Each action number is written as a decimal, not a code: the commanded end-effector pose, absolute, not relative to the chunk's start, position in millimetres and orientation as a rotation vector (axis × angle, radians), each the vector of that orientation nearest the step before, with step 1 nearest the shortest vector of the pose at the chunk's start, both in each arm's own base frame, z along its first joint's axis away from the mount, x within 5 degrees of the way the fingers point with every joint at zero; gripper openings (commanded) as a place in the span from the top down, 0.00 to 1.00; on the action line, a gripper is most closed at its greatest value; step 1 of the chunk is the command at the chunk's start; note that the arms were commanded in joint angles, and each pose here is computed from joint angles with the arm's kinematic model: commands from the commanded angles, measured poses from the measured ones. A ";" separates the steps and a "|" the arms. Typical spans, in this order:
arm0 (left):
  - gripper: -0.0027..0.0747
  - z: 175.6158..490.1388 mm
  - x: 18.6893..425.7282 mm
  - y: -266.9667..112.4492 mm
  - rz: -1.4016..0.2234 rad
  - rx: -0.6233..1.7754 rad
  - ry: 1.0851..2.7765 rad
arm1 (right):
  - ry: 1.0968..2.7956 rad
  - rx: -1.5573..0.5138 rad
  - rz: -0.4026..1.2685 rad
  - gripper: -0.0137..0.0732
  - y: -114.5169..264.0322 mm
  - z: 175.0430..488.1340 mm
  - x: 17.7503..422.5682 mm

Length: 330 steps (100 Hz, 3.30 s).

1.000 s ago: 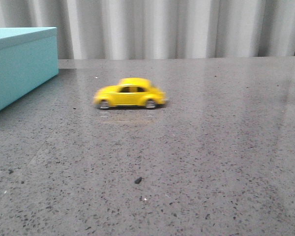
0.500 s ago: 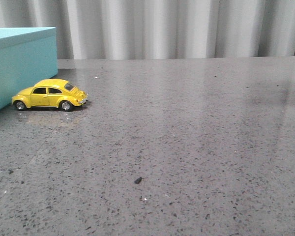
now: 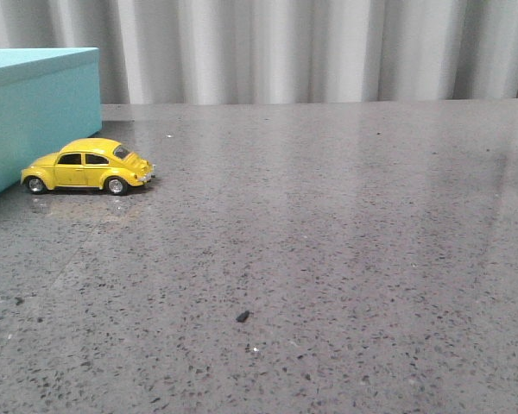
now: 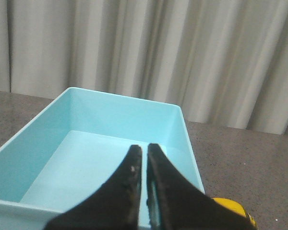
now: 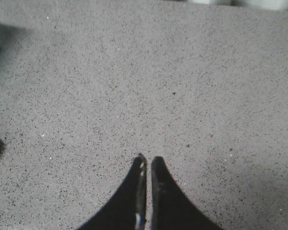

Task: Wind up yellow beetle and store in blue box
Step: 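Move the left gripper over the beetle beside the blue box, then lower the left gripper and close it around the beetle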

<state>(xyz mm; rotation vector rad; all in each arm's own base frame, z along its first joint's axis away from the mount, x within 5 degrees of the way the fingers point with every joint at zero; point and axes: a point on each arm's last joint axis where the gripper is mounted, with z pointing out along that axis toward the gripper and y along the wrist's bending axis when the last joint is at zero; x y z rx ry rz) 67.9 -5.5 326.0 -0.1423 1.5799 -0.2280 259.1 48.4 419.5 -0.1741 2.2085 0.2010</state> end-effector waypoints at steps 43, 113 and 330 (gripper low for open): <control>0.41 375.2 107.3 -4.7 -0.115 -0.031 1.612 | 2.035 -0.153 0.198 0.91 39.2 410.5 209.7; 0.40 422.8 180.6 -34.6 -0.132 0.280 1.759 | 2.031 -0.149 0.229 0.91 34.8 403.9 170.1; 0.30 300.6 312.0 -150.8 0.127 1.690 1.984 | 2.013 -0.145 0.232 0.91 34.9 405.4 170.9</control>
